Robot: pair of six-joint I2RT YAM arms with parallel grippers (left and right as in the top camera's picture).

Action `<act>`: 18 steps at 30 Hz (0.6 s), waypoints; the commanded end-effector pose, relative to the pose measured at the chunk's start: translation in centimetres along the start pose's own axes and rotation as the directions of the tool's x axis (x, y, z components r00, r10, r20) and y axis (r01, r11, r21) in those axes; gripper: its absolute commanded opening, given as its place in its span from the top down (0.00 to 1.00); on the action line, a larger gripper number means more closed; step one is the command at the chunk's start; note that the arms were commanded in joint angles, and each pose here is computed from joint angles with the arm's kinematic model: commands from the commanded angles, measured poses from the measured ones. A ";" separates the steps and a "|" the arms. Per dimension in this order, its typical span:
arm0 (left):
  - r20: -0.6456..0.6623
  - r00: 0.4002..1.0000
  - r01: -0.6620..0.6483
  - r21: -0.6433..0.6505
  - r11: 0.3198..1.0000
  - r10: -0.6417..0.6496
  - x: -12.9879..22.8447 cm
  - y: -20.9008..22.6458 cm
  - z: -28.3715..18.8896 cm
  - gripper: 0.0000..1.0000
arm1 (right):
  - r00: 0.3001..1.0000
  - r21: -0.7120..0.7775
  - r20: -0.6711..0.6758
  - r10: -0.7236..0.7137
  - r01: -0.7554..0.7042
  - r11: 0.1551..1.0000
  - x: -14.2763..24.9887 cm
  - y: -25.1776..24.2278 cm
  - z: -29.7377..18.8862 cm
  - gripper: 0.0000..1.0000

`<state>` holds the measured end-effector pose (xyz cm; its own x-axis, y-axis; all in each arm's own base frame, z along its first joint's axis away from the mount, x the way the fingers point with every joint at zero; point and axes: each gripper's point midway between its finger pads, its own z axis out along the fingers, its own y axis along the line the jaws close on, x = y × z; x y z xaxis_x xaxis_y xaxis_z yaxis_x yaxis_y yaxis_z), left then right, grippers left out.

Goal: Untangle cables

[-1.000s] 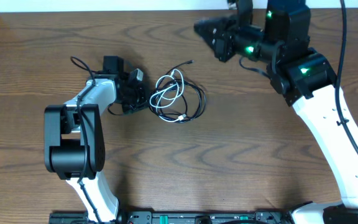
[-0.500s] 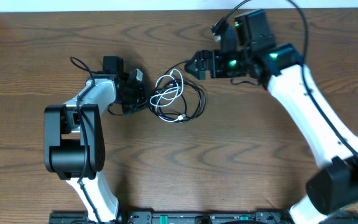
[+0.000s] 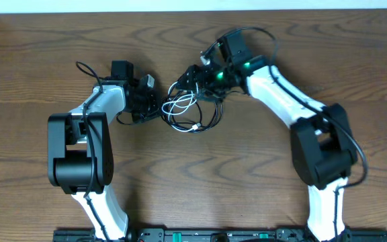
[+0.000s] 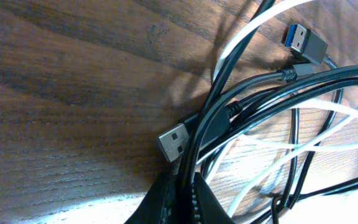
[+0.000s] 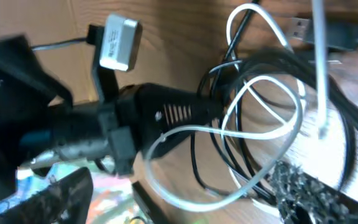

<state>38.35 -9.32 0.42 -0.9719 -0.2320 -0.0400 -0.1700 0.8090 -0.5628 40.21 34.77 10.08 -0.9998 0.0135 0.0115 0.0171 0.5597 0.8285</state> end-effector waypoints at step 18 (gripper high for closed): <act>0.006 1.000 0.005 -0.004 1.000 -0.005 0.0 0.0 -0.3 0.91 | 0.995 -0.115 0.074 0.072 -0.063 0.991 -2.4 1.8 4.3 0.41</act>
<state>38.35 -9.32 0.42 -0.9719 -0.2320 -0.0400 -0.1700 0.8090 -0.5628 43.34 38.19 9.71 -0.9935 0.1137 0.0023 0.0538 0.4517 0.8905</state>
